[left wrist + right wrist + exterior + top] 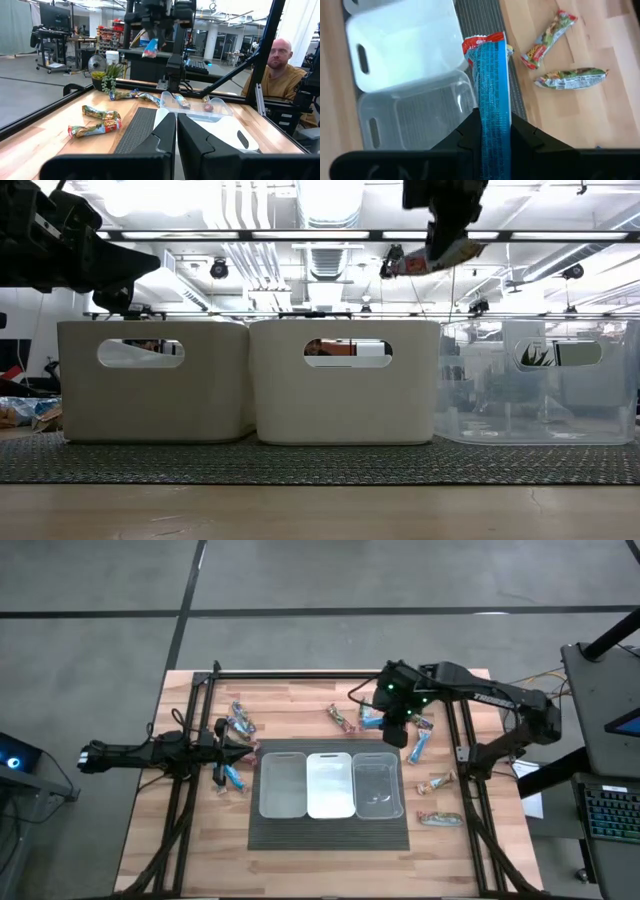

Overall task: Pick and place Granola Bars by type
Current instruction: Put the red granola bar into the gray bin

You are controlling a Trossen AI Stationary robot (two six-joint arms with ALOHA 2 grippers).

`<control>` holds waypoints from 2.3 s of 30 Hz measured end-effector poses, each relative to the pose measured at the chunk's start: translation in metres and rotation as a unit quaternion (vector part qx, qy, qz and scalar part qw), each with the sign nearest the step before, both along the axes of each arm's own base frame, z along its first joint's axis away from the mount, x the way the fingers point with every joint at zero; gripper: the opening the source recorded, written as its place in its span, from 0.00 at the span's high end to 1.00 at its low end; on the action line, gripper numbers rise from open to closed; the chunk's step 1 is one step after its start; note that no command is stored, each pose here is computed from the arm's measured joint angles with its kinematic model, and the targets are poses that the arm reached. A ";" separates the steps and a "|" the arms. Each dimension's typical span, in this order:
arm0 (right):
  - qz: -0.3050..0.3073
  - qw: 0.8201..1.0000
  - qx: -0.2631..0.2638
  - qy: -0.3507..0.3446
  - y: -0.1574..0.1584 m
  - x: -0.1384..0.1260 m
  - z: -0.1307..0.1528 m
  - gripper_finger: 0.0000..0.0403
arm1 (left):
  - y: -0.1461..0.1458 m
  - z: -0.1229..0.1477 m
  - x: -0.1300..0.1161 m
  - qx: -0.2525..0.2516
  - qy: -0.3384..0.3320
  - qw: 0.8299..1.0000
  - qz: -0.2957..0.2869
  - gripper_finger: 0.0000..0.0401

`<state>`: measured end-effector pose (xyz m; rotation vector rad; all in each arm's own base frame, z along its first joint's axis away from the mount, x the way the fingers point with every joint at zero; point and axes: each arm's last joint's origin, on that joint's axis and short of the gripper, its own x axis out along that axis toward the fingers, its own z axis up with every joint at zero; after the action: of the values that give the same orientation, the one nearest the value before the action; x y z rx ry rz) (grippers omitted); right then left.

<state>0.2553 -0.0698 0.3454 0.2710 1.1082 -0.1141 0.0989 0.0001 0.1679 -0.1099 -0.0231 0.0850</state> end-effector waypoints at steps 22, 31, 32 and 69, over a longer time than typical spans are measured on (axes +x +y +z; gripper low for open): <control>0.039 0.990 0.012 -0.135 0.027 0.030 0.013 0.85 | 0.000 0.000 0.000 0.000 0.000 1.000 0.000 1.00; 0.046 0.980 0.057 -0.185 0.033 0.061 0.004 0.85 | 0.000 0.000 0.000 0.000 0.000 1.000 0.000 1.00; 0.046 0.979 0.063 -0.189 0.034 0.065 0.003 0.85 | 0.000 0.000 0.000 0.000 0.000 1.000 0.000 1.00; 0.067 0.953 0.112 -0.273 0.041 0.183 -0.075 0.85 | 0.000 0.000 0.000 0.022 0.004 1.000 0.000 1.00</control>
<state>0.4381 -0.0286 0.2701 0.4005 0.5836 0.2009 0.0992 0.0001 0.1675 -0.0654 -0.0174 0.0853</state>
